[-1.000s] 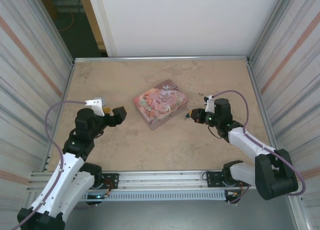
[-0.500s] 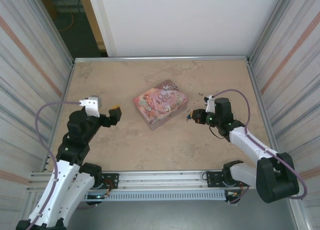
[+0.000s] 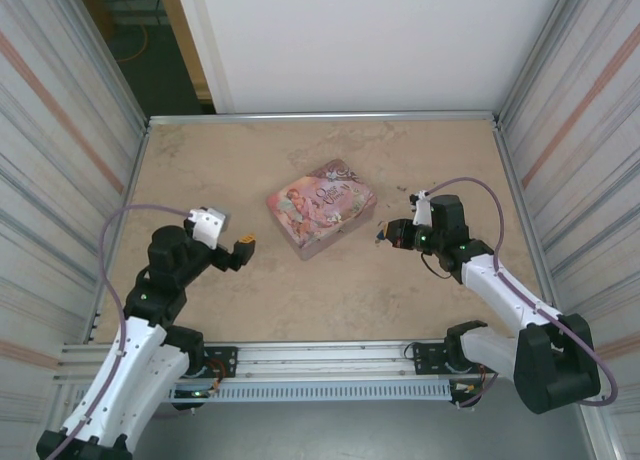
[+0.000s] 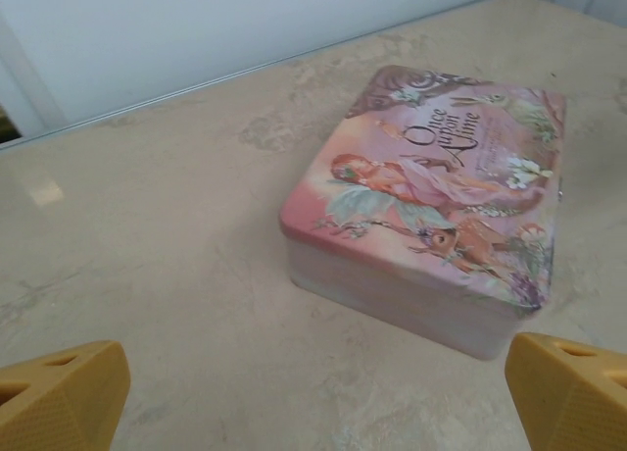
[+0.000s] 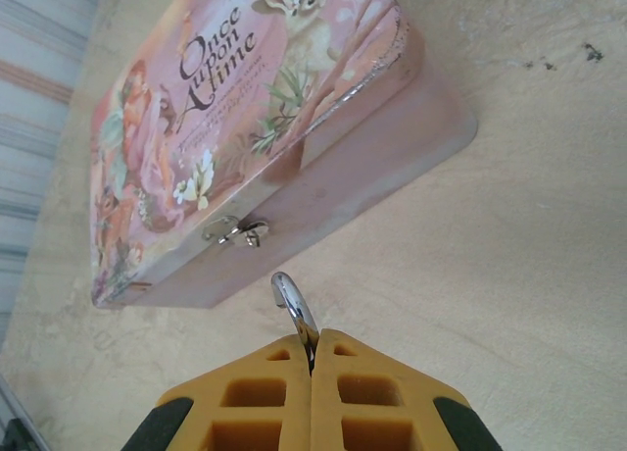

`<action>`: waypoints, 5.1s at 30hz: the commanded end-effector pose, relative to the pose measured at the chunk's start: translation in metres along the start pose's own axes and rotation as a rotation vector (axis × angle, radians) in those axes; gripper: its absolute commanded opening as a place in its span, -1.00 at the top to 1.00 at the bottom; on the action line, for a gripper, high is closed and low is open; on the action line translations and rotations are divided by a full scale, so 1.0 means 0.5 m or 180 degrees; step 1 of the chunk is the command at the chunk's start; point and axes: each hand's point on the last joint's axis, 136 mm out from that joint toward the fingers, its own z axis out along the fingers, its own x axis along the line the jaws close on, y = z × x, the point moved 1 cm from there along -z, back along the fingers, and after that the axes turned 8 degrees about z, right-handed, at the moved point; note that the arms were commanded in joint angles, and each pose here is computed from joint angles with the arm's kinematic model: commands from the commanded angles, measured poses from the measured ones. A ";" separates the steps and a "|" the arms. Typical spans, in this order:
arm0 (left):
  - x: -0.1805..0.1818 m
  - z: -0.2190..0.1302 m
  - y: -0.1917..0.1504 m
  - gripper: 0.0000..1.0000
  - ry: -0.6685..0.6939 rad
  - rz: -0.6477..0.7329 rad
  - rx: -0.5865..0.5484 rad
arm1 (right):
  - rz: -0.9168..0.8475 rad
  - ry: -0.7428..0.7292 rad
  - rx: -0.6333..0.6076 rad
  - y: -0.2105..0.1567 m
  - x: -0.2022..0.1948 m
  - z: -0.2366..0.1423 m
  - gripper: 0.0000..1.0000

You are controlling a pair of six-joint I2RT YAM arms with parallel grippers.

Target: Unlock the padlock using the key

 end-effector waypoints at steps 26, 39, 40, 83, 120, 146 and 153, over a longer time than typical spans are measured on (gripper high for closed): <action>0.032 -0.019 -0.024 -0.97 0.0284 -0.0116 0.0446 | -0.0105 -0.0189 0.0252 -0.048 0.055 -0.108 1.00; 0.038 -0.033 -0.026 -0.97 0.0376 -0.0067 0.0437 | 0.0039 -0.0352 0.0733 -0.095 0.069 -0.114 1.00; 0.038 -0.034 -0.025 -0.97 0.0377 -0.0067 0.0432 | 0.0035 -0.0366 0.0774 -0.099 0.070 -0.114 1.00; 0.037 -0.035 -0.033 -0.97 0.0379 -0.0050 0.0497 | -0.0256 -0.0920 0.2075 -0.290 0.045 0.016 1.00; 0.034 -0.030 -0.036 -0.97 0.0335 -0.0041 0.0522 | -0.0048 -0.0970 0.2320 -0.353 -0.008 0.085 1.00; 0.034 -0.027 -0.038 -0.97 0.0328 -0.0046 0.0539 | -0.0220 -0.1048 0.2091 -0.326 -0.011 0.081 0.52; 0.034 -0.027 -0.039 -0.97 0.0325 -0.0051 0.0544 | -0.0301 -0.1022 0.1927 -0.304 0.001 0.072 0.29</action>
